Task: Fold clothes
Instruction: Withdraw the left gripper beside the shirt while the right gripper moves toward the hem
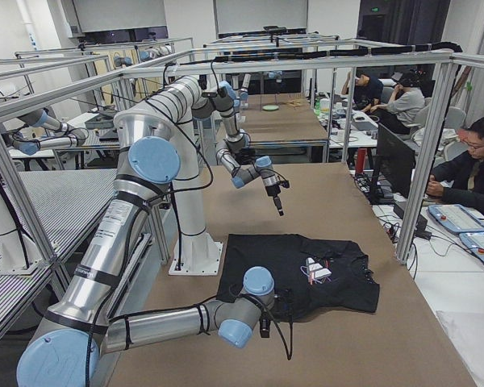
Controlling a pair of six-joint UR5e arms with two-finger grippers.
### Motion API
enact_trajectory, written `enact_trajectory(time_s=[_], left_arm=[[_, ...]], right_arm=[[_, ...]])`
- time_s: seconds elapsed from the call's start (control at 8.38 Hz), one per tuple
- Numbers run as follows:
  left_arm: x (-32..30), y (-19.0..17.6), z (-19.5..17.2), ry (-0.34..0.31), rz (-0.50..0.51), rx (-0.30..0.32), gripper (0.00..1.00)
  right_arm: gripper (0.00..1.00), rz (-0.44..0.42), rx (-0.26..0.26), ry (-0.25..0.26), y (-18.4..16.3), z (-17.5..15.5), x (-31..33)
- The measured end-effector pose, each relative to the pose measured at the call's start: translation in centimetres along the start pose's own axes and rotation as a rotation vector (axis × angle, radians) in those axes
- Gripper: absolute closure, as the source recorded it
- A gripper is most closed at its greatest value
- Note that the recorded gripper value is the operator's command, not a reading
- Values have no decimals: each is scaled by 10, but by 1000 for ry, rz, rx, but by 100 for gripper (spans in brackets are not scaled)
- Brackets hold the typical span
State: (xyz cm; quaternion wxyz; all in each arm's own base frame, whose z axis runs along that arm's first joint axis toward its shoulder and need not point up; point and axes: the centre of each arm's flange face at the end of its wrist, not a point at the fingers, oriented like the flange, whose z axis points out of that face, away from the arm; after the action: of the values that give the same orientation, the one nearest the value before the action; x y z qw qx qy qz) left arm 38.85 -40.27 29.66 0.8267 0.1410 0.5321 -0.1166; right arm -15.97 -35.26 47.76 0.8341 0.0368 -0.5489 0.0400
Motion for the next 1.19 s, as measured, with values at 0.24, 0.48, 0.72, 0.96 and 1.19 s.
enact_trajectory(time_s=[0.24, 0.48, 0.72, 0.96, 1.19], left_arm=[[6, 15, -1, 7, -11, 6, 0], [6, 22, -1, 3, -11, 12, 0], [6, 26, 1, 1, -8, 14, 0], [8, 32, 3, -1, -2, 21, 0], [9, 35, 4, -1, 2, 25, 0]], right_arm=[[6, -11, -62, -32, 23, 18, -6], [6, -48, -129, -36, 46, 44, -19], [6, -60, -149, -12, 70, 79, -34], [6, -43, -134, 10, 100, 113, -49], [6, -16, -139, 4, 117, 126, -57]])
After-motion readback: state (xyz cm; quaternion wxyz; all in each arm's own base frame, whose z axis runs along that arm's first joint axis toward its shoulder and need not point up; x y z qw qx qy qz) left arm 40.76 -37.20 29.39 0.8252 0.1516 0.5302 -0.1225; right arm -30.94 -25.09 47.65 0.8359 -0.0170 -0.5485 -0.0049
